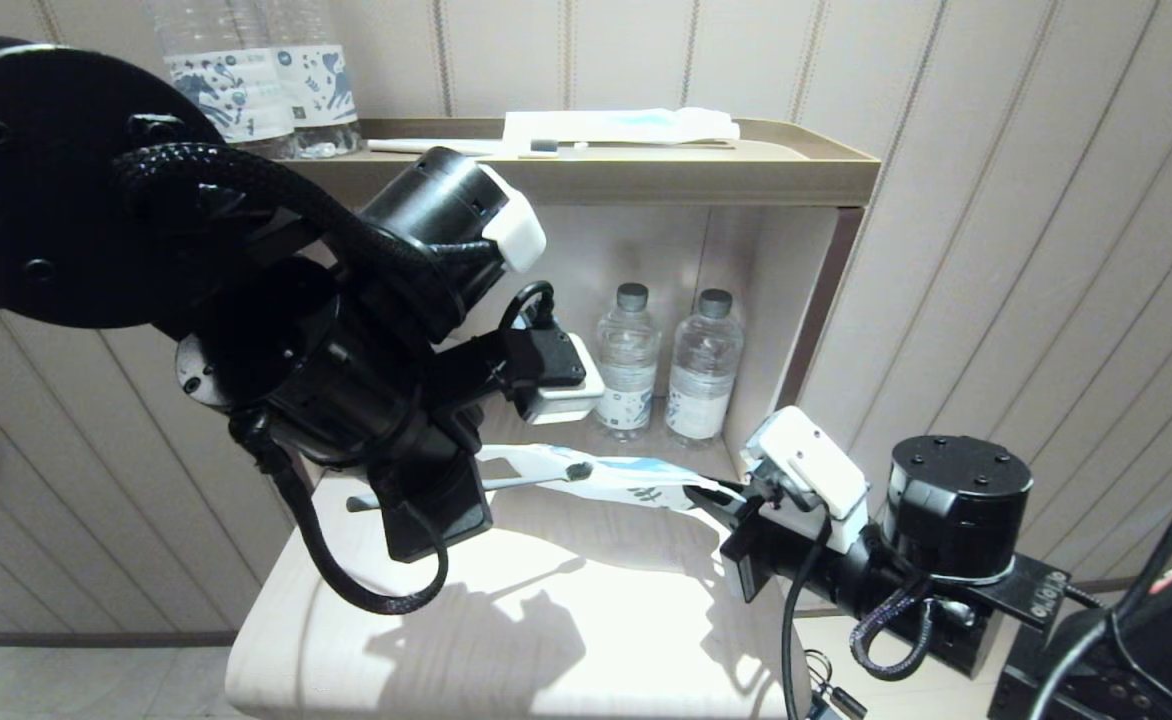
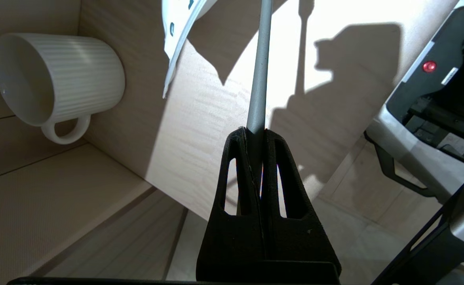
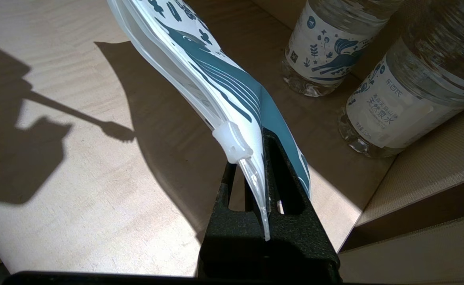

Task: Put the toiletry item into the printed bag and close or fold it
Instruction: Place the toothbrush in the storage bag

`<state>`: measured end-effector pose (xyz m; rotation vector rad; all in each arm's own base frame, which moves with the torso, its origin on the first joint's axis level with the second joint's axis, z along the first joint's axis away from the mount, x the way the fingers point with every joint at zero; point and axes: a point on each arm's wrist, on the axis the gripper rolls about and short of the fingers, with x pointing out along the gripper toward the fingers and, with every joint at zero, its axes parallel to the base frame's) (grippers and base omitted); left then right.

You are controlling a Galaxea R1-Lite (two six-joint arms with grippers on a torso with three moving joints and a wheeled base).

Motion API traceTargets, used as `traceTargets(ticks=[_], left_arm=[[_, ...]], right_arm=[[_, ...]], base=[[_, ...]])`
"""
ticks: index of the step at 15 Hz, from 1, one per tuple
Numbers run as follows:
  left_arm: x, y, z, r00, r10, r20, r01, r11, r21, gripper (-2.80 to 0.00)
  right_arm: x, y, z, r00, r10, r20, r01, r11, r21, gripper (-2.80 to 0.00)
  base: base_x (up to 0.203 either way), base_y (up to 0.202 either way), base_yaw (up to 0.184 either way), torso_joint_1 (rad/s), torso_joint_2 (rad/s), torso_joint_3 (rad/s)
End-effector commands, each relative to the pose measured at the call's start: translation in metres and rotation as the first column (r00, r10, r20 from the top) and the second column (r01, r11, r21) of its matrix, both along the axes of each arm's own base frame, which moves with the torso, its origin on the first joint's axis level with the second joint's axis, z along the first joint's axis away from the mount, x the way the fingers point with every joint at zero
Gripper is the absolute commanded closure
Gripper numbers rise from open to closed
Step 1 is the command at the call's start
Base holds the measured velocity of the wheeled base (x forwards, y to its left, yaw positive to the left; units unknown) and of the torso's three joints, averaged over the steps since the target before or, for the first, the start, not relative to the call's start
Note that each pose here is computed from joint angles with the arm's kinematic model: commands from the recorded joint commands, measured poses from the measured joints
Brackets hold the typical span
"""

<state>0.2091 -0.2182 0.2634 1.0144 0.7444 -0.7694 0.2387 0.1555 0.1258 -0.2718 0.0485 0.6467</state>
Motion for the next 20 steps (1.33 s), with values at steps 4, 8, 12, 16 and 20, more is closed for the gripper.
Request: traceTargets(ticks=[4, 8, 12, 16, 20], left_arm=[[0.008, -0.01, -0.017, 0.999, -0.004, -0.035, 0.006, 0.999, 0.048, 0.0], [0.004, -0.006, -0.002, 1.0, -0.003, 0.003, 0.003, 1.0, 0.011, 0.0], [-0.004, 0.003, 0.014, 1.0, -0.001, 0.028, 0.002, 1.0, -0.016, 0.0], [0.001, -0.002, 0.01, 1.0, -0.018, 0.018, 0.018, 1.0, 0.015, 0.0], [0.012, -0.014, -0.005, 1.0, -0.023, -0.011, 0.024, 0.998, 0.053, 0.0]], right_arm=[[0.0, 0.0, 0.0, 1.0, 0.001, 0.005, -0.001, 1.0, 0.002, 0.0], [0.0, 0.0, 0.0, 1.0, 0.001, 0.006, -0.001, 1.0, 0.001, 0.0], [0.0, 0.0, 0.0, 1.0, 0.001, 0.005, -0.001, 1.0, 0.0, 0.0], [0.0, 0.0, -0.003, 1.0, 0.001, -0.004, -0.001, 1.0, -0.006, 0.0], [-0.001, 0.0, -0.004, 1.0, 0.002, -0.007, -0.002, 1.0, -0.008, 0.0]], base=[[0.0, 0.0, 0.0, 0.0, 0.0, 0.0], [0.0, 0.0, 0.0, 0.0, 0.0, 0.0], [0.0, 0.0, 0.0, 0.0, 0.0, 0.0], [0.0, 0.0, 0.0, 0.0, 0.0, 0.0], [0.0, 0.0, 0.0, 0.0, 0.0, 0.0]])
